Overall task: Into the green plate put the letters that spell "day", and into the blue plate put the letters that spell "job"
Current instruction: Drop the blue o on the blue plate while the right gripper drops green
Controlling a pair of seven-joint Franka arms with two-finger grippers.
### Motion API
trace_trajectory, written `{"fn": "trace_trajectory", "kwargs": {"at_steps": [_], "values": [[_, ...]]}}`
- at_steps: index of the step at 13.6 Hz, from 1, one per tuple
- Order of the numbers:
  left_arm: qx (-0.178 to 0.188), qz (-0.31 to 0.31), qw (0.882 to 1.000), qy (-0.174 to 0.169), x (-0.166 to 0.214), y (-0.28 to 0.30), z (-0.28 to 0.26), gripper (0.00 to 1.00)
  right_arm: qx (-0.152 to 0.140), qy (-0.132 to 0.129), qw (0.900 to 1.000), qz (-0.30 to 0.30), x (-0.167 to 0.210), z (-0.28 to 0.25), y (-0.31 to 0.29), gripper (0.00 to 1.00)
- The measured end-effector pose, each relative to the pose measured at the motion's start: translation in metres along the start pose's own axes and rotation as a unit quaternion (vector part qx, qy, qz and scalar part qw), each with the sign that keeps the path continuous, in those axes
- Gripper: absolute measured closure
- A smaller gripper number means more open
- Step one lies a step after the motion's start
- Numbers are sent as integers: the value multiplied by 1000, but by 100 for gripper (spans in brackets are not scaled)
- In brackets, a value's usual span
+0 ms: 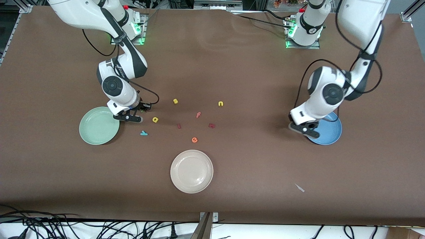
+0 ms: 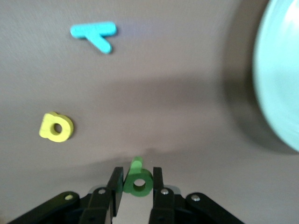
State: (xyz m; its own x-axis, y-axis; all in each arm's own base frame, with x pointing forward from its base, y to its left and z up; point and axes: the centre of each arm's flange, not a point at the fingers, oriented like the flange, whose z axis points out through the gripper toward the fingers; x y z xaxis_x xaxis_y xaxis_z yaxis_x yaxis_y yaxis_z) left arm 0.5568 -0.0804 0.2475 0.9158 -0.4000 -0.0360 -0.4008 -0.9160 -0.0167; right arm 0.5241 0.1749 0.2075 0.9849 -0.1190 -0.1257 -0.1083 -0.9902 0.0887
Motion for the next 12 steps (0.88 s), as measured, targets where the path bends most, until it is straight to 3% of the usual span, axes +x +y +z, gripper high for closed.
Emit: {"fn": "trace_trajectory", "kwargs": {"at_steps": [5, 6, 12], "values": [[-4, 24, 1000, -15, -56, -61, -17, 73, -14, 0, 999, -53, 30, -25, 43, 70], [-4, 28, 999, -16, -59, -64, -17, 68, -17, 2, 998, -68, 37, -26, 57, 70], [1, 15, 1000, -10, -66, -85, -23, 10, -26, 4, 990, -141, 66, -28, 134, 70]]}}
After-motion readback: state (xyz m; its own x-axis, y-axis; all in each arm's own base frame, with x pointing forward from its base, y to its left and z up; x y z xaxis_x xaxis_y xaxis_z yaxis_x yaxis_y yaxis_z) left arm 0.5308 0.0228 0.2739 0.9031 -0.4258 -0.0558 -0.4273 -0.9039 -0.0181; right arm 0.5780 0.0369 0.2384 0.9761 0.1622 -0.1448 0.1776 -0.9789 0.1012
